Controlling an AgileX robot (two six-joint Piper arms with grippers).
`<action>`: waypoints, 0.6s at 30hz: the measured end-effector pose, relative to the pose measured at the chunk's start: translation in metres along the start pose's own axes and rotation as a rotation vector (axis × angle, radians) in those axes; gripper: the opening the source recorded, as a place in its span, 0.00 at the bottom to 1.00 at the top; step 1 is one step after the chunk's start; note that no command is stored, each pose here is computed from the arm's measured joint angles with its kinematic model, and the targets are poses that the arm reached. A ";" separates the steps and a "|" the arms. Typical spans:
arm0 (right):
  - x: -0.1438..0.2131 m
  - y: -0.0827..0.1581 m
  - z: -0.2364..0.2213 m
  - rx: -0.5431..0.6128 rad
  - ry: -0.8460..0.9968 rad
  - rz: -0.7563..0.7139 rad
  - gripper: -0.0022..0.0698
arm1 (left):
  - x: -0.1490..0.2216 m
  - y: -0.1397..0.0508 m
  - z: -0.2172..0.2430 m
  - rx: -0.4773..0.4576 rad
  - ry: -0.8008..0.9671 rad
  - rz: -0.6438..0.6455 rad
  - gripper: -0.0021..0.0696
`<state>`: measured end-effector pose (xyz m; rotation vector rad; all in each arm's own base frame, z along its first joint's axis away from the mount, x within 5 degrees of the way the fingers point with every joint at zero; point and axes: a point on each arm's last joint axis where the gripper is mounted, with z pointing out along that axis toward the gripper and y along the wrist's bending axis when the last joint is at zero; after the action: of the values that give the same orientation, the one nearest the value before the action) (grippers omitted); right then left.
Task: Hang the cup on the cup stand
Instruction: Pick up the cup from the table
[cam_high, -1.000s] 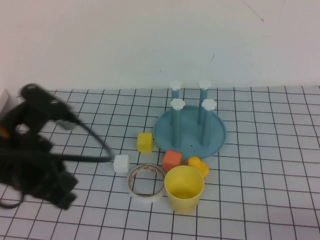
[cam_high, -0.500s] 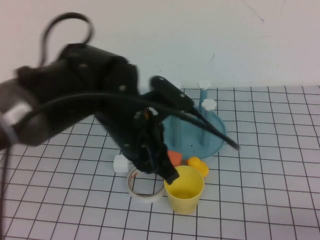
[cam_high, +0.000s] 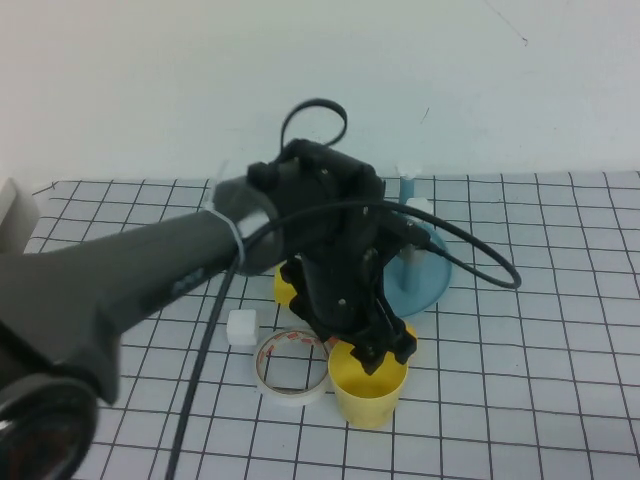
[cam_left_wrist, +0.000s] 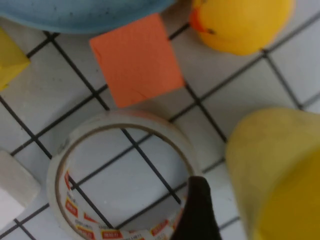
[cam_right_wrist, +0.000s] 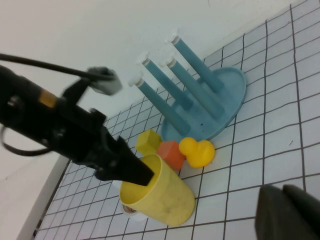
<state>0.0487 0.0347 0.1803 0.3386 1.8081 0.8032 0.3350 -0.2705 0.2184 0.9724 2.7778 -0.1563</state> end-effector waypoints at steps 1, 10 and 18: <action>0.000 0.000 0.000 -0.001 0.000 0.002 0.03 | -0.001 0.001 0.007 -0.010 0.010 -0.012 0.71; 0.001 0.000 0.000 -0.003 0.007 -0.006 0.03 | -0.002 0.004 0.040 -0.030 0.067 -0.042 0.40; 0.001 0.001 0.000 -0.006 0.009 -0.009 0.03 | 0.000 0.004 0.042 -0.030 0.085 -0.003 0.05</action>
<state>0.0483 0.0356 0.1801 0.3229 1.8138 0.8050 0.3438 -0.2741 0.1777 0.9904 2.8492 -0.0750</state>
